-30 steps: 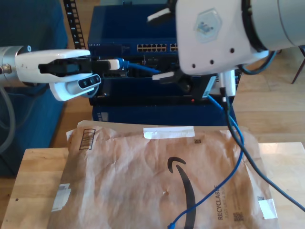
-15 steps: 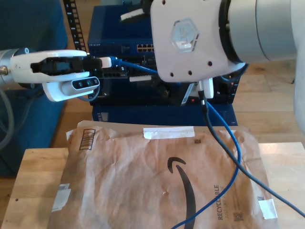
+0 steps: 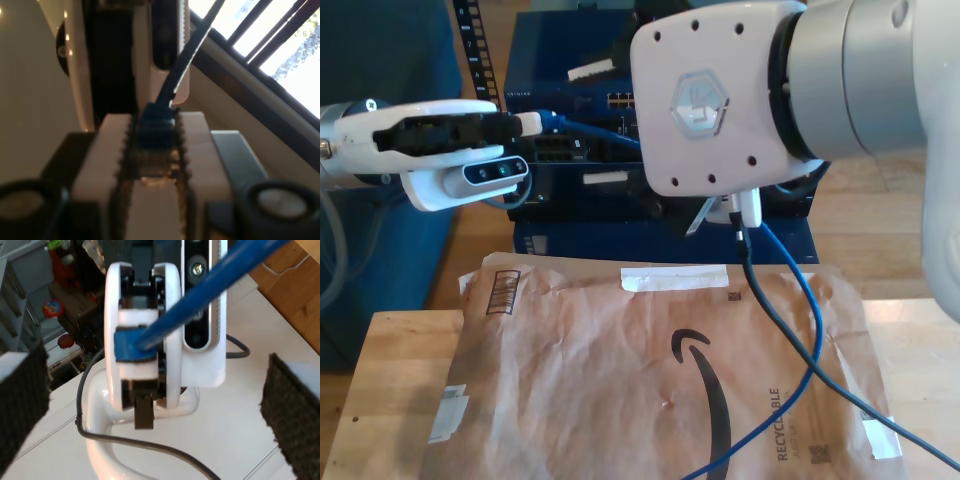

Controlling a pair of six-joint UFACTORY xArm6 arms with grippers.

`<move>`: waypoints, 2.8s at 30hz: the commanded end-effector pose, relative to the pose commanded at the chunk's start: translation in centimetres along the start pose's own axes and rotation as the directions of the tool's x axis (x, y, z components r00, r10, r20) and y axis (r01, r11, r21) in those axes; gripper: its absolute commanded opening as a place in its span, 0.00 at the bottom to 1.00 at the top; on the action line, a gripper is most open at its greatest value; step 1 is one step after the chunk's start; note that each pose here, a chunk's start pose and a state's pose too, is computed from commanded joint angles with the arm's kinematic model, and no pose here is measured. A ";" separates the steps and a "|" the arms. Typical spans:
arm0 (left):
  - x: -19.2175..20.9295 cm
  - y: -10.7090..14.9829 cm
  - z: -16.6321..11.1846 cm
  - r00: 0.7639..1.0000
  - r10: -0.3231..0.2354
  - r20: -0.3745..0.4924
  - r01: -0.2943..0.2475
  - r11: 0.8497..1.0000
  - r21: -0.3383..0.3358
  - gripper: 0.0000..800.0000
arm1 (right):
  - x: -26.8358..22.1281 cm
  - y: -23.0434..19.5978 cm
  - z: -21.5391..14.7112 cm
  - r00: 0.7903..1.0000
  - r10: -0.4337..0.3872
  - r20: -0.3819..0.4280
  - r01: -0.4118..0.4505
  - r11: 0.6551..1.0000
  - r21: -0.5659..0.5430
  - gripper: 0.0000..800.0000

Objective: Grab the cable and plug it in

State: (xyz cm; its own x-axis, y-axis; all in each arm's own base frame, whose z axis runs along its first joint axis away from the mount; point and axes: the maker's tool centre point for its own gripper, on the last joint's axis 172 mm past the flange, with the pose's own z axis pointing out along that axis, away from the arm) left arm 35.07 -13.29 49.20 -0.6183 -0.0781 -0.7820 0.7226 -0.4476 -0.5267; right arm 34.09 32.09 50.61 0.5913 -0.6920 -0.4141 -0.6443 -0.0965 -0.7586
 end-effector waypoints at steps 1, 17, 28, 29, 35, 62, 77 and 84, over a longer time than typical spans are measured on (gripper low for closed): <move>0.0 0.0 0.0 1.000 0.003 -0.001 -0.003 1.000 0.000 0.00 | -0.1 0.0 0.0 1.000 -0.001 0.001 0.001 1.000 -0.001 0.72; 0.1 -0.2 0.0 1.000 0.000 0.000 0.000 1.000 0.005 0.00 | -0.2 -0.4 0.5 1.000 0.002 0.002 -0.002 1.000 -0.005 0.54; 0.2 -0.5 0.2 1.000 -0.003 0.000 0.003 1.000 0.017 0.00 | -0.2 -0.3 0.6 1.000 0.007 0.002 -0.007 1.000 -0.006 0.45; 0.2 -0.5 0.2 1.000 -0.003 0.000 0.003 1.000 0.017 0.00 | -0.2 -0.3 0.6 1.000 0.007 0.002 -0.007 1.000 -0.006 0.43; 0.2 -0.5 0.3 1.000 -0.002 -0.002 0.002 1.000 0.020 0.01 | -0.2 -0.3 0.6 1.000 0.008 0.002 -0.008 1.000 -0.006 0.40; 0.6 -0.8 1.1 1.000 -0.007 -0.010 0.007 0.999 0.053 0.01 | -0.3 -0.2 0.6 1.000 0.030 0.006 -0.030 1.000 -0.008 0.26; 0.8 -1.3 1.3 1.000 -0.010 -0.013 0.011 0.997 0.077 0.01 | -0.2 0.0 0.7 0.999 0.036 0.008 -0.036 0.999 -0.010 0.26; 0.8 -1.2 1.5 1.000 -0.010 -0.017 0.012 0.997 0.077 0.01 | -0.2 0.0 0.7 0.999 0.037 0.009 -0.037 0.999 -0.010 0.26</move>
State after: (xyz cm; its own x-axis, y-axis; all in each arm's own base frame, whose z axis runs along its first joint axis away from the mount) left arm 33.25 -14.15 49.70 -0.6207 -0.0586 -0.7819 0.6895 -0.5155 -0.5087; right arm 34.32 32.76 50.39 0.5713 -0.6887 -0.4465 -0.6708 -0.0782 -0.7375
